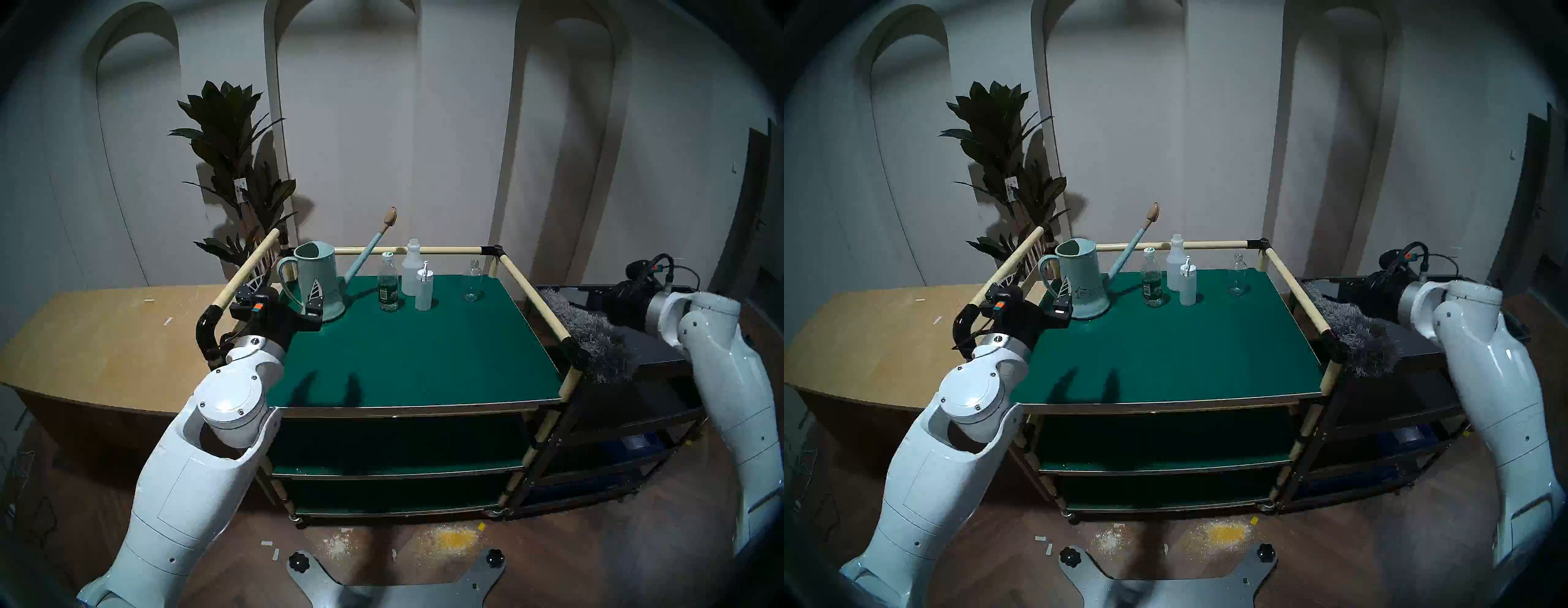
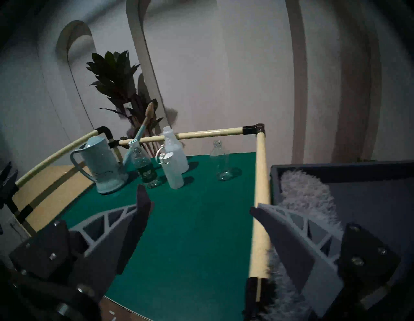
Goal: Dust the shelf with the duster
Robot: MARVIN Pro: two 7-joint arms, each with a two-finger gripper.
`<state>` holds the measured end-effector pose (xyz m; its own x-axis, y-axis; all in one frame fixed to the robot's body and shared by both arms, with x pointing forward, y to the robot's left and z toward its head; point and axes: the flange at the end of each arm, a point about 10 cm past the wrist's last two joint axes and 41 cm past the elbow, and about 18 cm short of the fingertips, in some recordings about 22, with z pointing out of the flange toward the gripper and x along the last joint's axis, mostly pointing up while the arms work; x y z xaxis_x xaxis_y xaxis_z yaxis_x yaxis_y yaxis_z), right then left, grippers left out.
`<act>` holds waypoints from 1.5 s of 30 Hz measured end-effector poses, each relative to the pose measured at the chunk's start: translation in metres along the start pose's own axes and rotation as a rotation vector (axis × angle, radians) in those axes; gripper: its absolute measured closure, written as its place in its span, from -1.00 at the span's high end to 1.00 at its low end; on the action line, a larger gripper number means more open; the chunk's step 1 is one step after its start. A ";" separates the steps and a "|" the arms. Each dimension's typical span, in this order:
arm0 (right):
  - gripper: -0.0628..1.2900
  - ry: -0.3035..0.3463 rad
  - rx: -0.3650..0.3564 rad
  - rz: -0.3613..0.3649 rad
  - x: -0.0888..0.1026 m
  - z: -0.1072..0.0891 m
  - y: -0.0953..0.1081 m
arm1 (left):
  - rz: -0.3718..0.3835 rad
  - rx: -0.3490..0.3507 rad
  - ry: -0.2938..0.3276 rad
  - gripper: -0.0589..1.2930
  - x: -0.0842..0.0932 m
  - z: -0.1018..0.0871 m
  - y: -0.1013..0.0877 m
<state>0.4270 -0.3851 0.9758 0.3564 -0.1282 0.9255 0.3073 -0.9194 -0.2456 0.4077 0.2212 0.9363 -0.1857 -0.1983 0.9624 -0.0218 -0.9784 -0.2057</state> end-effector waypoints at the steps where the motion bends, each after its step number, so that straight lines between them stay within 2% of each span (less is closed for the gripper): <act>1: 0.87 0.009 0.008 0.012 -0.005 0.003 -0.004 | 0.005 -0.001 0.000 0.94 -0.001 0.001 -0.001; 5: 0.87 0.052 0.028 0.047 -0.018 0.011 -0.019 | 0.018 -0.006 0.006 0.94 -0.001 0.002 -0.003; 9: 0.87 0.124 0.030 0.079 -0.024 0.016 -0.035 | 0.026 -0.011 0.016 0.94 0.001 0.004 -0.005; 14: 0.87 0.187 0.007 0.101 -0.032 0.021 -0.050 | 0.030 -0.017 0.015 0.94 -0.001 0.005 -0.007; 20: 0.87 0.229 -0.042 0.126 -0.057 0.034 -0.073 | 0.014 -0.039 -0.002 0.94 -0.011 0.005 -0.007; 26: 0.87 0.266 -0.107 0.143 -0.084 0.049 -0.096 | -0.064 -0.053 -0.028 0.94 -0.023 0.007 -0.011; 36: 0.87 0.378 -0.227 0.136 -0.098 0.066 -0.122 | -0.214 -0.071 -0.046 0.94 -0.033 0.012 -0.019; 41: 0.87 0.435 -0.292 0.114 -0.103 0.074 -0.131 | -0.255 -0.097 -0.047 0.94 -0.037 0.013 -0.019; 45: 0.87 0.480 -0.346 0.082 -0.111 0.083 -0.136 | -0.256 -0.123 -0.052 0.94 -0.042 0.014 -0.017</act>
<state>0.4182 -0.2148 0.8824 -0.0967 -0.2837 0.9540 -0.0381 -0.9567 -0.2884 0.4300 0.2457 0.9019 -0.1086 0.0488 0.9929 -0.1807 -0.9831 0.0285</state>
